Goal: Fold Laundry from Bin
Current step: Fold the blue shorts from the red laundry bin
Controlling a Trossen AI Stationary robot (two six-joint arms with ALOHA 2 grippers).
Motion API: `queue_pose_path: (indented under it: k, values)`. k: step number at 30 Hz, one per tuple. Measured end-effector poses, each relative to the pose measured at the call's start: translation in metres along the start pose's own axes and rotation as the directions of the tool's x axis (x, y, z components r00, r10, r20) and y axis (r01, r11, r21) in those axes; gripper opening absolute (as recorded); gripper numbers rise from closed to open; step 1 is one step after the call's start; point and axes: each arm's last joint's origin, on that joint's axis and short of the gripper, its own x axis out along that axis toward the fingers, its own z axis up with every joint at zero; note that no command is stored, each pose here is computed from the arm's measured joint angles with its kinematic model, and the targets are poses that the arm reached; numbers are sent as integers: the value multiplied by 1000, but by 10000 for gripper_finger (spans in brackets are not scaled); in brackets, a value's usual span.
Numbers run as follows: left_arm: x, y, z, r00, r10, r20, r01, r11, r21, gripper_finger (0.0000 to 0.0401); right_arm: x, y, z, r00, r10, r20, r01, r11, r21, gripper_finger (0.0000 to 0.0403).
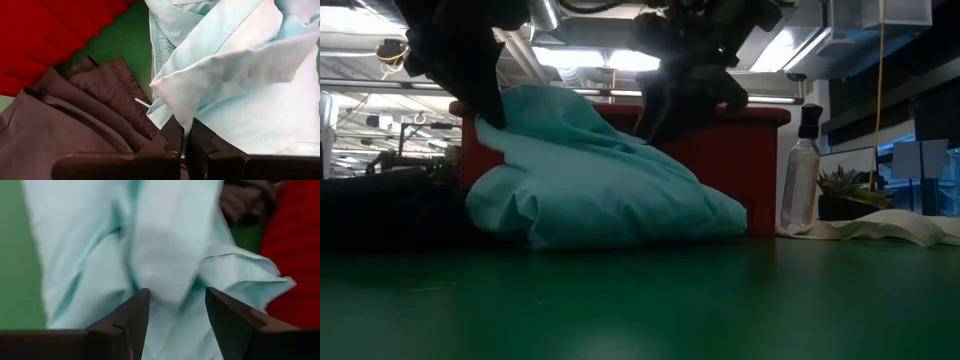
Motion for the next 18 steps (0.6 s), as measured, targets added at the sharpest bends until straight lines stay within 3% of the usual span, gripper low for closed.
queue_pose_path:
  k: [5, 11, 18]
  values:
    - [0, 0, 0, 1000, -1, 0, 1, 1000, 0, 0, 1, 0, 3, 1000, -11, 25, 12, 999, -30, 146]
    - [0, 0, 0, 1000, -3, 1, 3, 1000, -2, 0, 2, -5, 5, 998, -36, 56, 38, 998, -41, 16]
    - [0, -1, 0, 1000, -6, 2, 6, 1000, -5, 0, -2, -18, 21, 958, -205, 202, 228, 969, -99, 13]
